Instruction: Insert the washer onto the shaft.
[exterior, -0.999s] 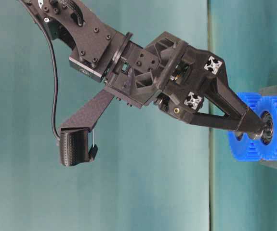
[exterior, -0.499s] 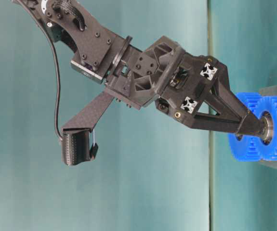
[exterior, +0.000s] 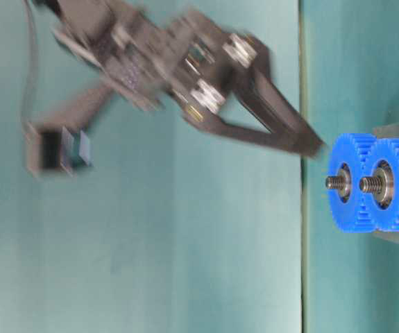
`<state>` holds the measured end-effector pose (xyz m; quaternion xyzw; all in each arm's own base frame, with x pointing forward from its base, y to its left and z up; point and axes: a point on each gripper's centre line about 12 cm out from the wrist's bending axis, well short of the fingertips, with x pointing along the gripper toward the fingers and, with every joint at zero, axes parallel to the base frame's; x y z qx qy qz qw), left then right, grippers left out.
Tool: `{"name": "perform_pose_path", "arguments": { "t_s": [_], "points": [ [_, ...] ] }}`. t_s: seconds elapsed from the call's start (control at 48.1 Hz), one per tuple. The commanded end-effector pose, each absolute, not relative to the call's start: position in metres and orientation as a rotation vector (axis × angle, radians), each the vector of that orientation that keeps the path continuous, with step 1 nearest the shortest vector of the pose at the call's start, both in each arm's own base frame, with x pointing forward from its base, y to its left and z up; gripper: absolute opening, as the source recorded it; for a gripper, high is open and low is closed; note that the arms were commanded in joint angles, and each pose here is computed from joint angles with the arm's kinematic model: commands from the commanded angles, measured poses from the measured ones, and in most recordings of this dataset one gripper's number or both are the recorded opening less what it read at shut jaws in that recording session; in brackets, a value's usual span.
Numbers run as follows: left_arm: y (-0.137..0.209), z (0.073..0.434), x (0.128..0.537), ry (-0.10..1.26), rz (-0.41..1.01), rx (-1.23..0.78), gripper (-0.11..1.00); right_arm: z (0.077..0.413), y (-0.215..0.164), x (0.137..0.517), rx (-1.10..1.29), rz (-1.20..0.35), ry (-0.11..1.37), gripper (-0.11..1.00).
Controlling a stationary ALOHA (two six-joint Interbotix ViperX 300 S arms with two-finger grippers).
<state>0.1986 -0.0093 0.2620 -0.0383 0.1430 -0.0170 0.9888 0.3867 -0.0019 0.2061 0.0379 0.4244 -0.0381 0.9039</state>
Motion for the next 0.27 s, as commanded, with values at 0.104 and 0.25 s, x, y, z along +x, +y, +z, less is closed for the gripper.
{"name": "perform_pose_path", "arguments": {
  "t_s": [0.104,0.25],
  "points": [
    [-0.01,0.266,0.2,0.27,-0.038,-0.075,0.01,0.227,-0.003,0.369,0.085,-0.076,0.793,0.77],
    [-0.01,0.268,0.198,0.261,-0.037,-0.074,0.01,0.227,-0.003,0.356,0.084,-0.074,0.793,0.77]
  ]
}}
